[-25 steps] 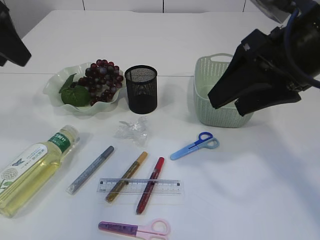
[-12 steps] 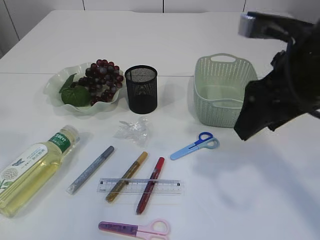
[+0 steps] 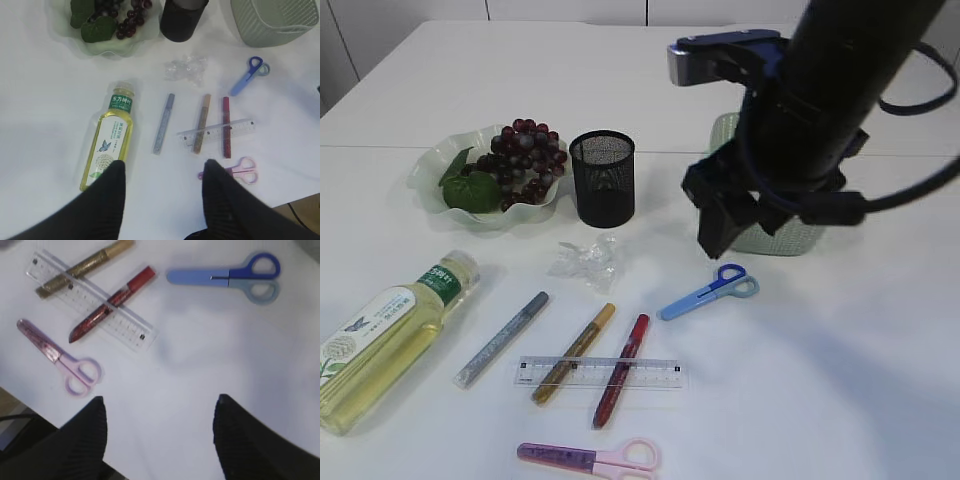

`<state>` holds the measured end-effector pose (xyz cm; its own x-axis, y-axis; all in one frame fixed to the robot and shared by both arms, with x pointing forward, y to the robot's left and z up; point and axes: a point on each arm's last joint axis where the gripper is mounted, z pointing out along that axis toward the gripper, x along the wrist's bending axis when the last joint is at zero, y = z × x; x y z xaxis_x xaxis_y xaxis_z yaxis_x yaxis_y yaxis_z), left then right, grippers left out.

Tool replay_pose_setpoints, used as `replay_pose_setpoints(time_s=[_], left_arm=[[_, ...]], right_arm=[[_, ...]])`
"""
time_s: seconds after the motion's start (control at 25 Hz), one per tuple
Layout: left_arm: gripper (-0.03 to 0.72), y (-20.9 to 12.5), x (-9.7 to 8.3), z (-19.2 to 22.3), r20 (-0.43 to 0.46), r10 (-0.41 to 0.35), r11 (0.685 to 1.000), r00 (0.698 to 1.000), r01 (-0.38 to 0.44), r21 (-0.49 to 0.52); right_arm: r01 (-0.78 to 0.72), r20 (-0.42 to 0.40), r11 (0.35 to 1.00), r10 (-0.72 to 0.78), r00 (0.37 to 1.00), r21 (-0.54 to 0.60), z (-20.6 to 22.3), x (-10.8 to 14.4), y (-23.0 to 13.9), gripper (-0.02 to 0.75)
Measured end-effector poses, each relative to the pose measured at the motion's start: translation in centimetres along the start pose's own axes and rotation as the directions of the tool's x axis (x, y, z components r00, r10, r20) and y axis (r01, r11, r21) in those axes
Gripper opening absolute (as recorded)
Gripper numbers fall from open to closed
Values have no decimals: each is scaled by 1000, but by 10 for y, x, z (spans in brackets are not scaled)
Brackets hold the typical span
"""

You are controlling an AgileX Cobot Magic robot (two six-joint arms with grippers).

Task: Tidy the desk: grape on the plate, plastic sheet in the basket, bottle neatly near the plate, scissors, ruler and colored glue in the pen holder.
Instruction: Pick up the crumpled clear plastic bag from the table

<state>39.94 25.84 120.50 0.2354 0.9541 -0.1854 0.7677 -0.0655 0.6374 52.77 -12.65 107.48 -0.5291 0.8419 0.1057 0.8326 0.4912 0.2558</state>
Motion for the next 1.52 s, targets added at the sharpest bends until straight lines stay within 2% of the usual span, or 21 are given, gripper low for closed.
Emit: replay_pose_setpoints(time_s=[0.32, 0.56, 0.8, 1.12, 1.52], left_arm=[[369, -6, -2, -14, 3, -11, 999, 1000, 11, -40], [369, -7, -2, -14, -3, -11, 999, 1000, 11, -41], [369, -7, 0, -15, -29, -4, 999, 1000, 2, -43], [369, -7, 0, -15, -31, -5, 999, 1000, 3, -42], [369, -7, 1, -15, -40, -2, 999, 999, 0, -42]], right_arm=[[27, 19, 1000, -27, 999, 0, 30, 7, 60, 512], [49, 22, 995, -47, 999, -86, 60, 13, 93, 512], [39, 13, 991, -38, 999, -129, 80, 12, 102, 512], [41, 29, 992, -38, 999, -115, 127, 7, 109, 537], [43, 43, 969, -34, 999, -241, 149, 4, 123, 544]])
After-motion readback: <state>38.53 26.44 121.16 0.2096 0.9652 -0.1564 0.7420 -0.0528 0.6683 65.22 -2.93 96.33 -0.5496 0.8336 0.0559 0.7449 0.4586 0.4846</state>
